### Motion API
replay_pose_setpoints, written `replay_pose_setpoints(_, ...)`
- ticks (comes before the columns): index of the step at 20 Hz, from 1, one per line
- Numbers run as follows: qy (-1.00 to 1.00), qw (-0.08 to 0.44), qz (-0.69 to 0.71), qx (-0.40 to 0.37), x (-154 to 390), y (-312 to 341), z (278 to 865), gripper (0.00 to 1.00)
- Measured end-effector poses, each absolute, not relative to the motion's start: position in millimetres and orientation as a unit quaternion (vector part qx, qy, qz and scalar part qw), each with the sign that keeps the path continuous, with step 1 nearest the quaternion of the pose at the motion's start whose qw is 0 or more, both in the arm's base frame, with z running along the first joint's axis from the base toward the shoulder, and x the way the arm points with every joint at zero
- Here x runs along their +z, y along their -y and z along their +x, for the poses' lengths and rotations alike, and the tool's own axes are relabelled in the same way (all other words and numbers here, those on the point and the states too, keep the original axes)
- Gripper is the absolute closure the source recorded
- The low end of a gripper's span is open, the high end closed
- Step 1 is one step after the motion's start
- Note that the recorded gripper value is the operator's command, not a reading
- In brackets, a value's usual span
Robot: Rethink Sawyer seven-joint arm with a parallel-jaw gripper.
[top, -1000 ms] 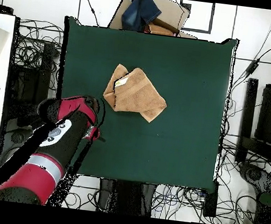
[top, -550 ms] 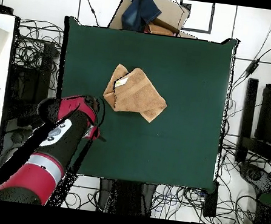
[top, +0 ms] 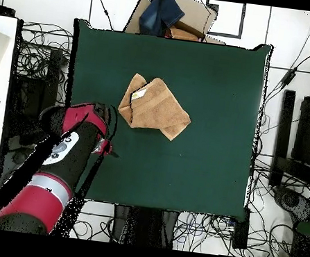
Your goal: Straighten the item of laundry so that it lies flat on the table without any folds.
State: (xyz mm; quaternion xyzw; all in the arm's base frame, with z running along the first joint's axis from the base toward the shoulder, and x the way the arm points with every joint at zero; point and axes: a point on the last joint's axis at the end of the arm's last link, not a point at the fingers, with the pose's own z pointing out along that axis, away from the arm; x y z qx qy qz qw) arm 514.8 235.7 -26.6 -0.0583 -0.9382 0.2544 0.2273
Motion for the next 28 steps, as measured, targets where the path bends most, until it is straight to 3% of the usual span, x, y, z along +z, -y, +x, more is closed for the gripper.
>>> replay_pose_setpoints(16, 0.923, 0.263, -0.066, 0.275, -5.4, -252.0, 564.3, 0.00)
replay_pose_setpoints(28, 0.928, 0.246, -0.057, 0.274, -50.2, -246.7, 598.8, 0.00)
